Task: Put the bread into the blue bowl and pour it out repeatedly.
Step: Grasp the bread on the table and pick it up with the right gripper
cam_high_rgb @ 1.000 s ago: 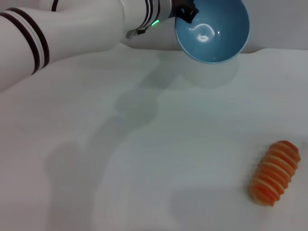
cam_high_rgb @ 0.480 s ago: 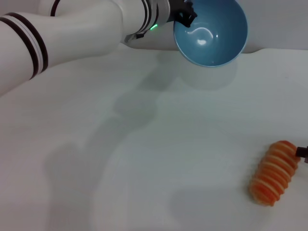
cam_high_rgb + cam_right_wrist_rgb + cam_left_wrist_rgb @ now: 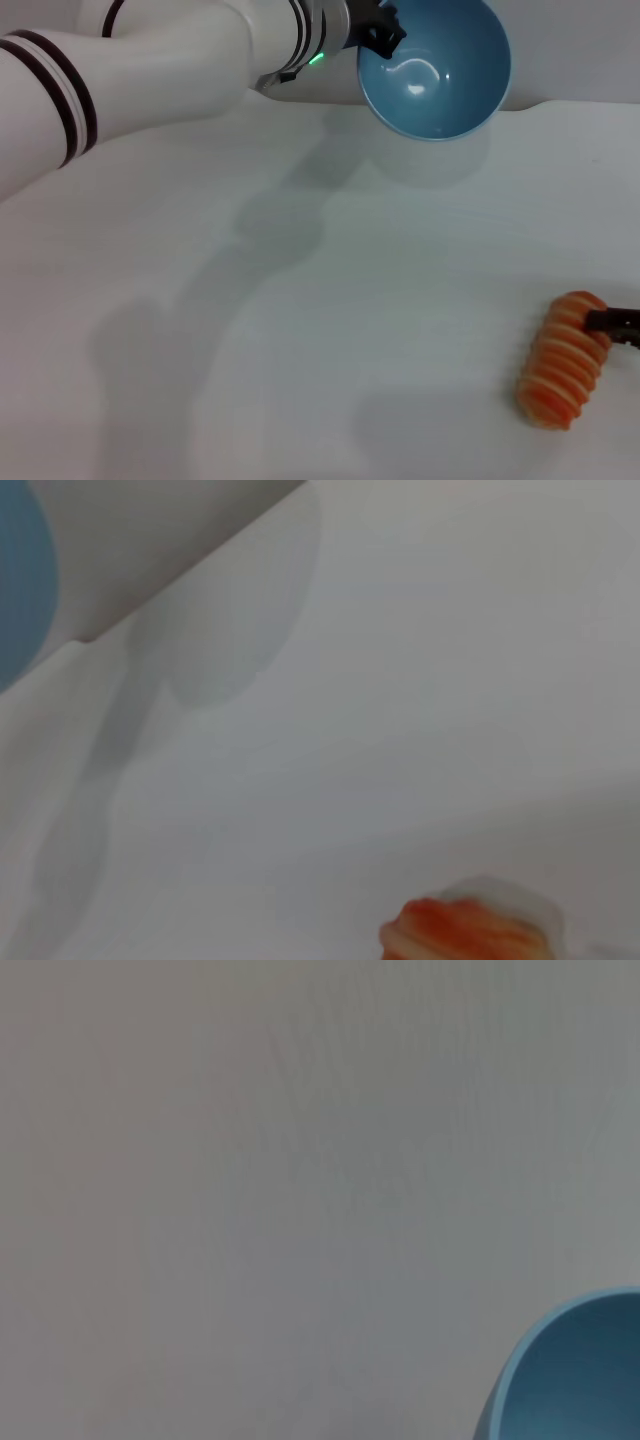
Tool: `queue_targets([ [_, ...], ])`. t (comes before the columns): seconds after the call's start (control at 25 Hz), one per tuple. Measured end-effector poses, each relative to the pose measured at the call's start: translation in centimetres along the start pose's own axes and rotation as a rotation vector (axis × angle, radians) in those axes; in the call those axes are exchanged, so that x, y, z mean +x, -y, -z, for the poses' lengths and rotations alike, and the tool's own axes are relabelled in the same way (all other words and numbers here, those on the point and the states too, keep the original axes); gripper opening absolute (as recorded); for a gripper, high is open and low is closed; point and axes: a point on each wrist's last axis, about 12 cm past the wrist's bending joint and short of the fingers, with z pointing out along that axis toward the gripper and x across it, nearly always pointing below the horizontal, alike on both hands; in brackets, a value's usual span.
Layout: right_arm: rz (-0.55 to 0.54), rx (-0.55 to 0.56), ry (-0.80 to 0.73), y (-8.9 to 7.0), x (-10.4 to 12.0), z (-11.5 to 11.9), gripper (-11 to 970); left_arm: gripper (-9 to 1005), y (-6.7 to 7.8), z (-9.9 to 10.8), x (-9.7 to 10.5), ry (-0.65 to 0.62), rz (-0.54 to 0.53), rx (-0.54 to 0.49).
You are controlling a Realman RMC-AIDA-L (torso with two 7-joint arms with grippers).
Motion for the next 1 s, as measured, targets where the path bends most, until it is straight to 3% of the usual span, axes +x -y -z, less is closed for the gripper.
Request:
queue_targets([
  [0.56, 0.024, 0.014, -0.032, -0.37, 0.25, -1.08, 457, -1, 0.17, 0.01, 0.12, -0.001, -0.007, 0.004],
  [0.64, 0.034, 0.019, -0.033, -0.40, 0.21, -1.13, 294, -2, 0.18, 0.01, 0.10, 0.000, -0.005, 0.004],
  [1.0, 0.087, 0.024, -0.015, -0.60, -0.31, -0.88, 228, 0, 0.18, 0.00, 0.20, 0.005, 0.015, 0.004],
])
